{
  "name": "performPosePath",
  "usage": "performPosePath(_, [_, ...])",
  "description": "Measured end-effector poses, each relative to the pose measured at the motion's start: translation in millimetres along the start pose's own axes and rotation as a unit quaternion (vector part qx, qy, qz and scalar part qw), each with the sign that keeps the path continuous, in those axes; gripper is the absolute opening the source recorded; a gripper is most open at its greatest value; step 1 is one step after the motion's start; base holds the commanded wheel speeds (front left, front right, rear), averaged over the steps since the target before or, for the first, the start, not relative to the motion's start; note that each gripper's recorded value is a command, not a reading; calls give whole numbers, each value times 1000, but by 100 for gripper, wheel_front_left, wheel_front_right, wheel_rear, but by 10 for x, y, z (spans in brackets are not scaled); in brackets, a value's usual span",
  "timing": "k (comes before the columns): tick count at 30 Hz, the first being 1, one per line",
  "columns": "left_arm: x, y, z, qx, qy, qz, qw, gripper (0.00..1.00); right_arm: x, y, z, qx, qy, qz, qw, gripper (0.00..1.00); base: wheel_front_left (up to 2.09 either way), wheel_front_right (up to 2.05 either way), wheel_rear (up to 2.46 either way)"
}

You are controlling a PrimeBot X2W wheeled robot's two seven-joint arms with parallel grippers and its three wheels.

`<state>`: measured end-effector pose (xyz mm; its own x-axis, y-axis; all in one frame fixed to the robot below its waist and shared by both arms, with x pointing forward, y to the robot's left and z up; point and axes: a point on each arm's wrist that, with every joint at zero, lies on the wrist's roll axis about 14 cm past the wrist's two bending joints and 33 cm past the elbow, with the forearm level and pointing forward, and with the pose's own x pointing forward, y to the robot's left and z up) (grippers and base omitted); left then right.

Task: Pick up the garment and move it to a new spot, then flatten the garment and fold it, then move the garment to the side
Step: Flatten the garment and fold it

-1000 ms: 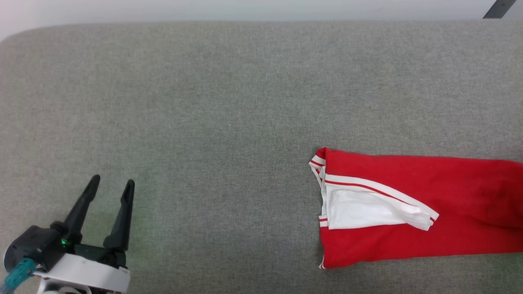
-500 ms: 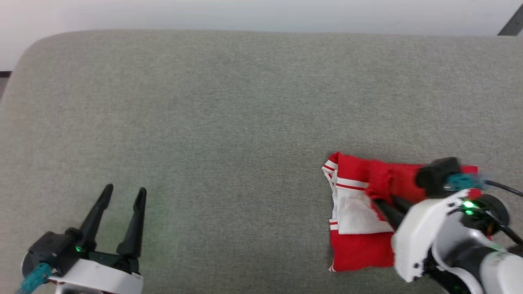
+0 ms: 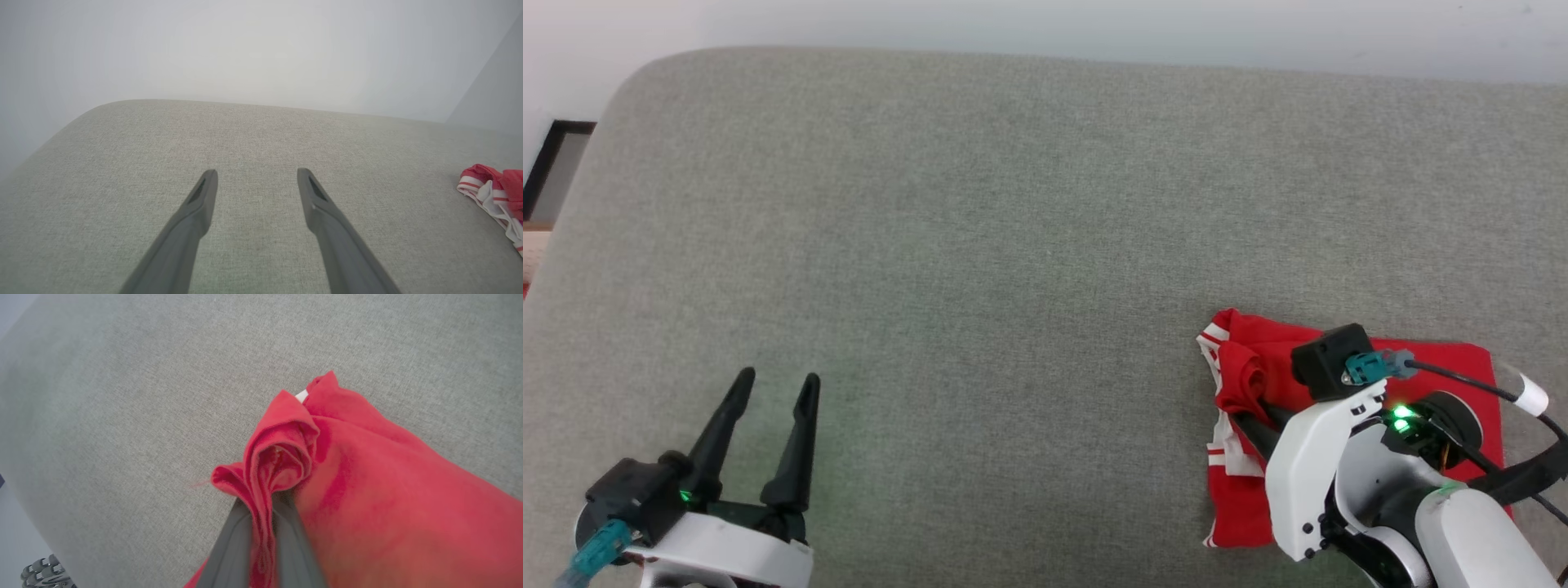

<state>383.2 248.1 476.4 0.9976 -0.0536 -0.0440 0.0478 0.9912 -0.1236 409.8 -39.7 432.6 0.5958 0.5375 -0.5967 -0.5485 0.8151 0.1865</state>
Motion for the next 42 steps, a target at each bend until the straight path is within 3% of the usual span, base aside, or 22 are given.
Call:
performPosePath(1, [0, 7, -2, 1, 1, 0, 1000, 100, 4, -3, -8, 1, -3, -1, 1000, 16, 0, 0, 0])
performPosePath(2, [3, 11, -4, 2, 1, 0, 1000, 100, 3, -6, -9, 3, -7, -2, 1000, 42, 0, 0, 0])
performPosePath(3, [8, 12, -1, 2, 1, 0, 1000, 100, -3, -8, 0, 4, -13, -3, 1000, 82, 0, 0, 0])
performPosePath(4, [14, 8, 3, 2, 0, -1, 1000, 100, -14, -9, 13, 7, -19, -3, 1000, 100, 0, 0, 0])
performPosePath(15, [100, -204, -1, -5, -3, -33, 999, 100, -390, -278, 219, 49, -107, -34, 993, 100, 0, 0, 0])
performPosePath(22, [83, -352, -32, -10, 0, -49, 999, 100, -674, -603, 85, 76, -155, -82, 982, 100, 0, 0, 0])
performPosePath(30, [-28, -391, -95, -9, 8, -47, 999, 100, -1106, -967, 99, 51, -250, -160, 954, 100, 0, 0, 0])
performPosePath(38, [-167, -336, -36, -6, -4, -29, 1000, 100, -1386, -1014, 93, 27, -329, -202, 922, 100, 0, 0, 0])
performPosePath(42, [-247, -292, 30, -1, -15, -20, 1000, 100, -1454, -999, 16, 28, -343, -215, 914, 100, 0, 0, 0])
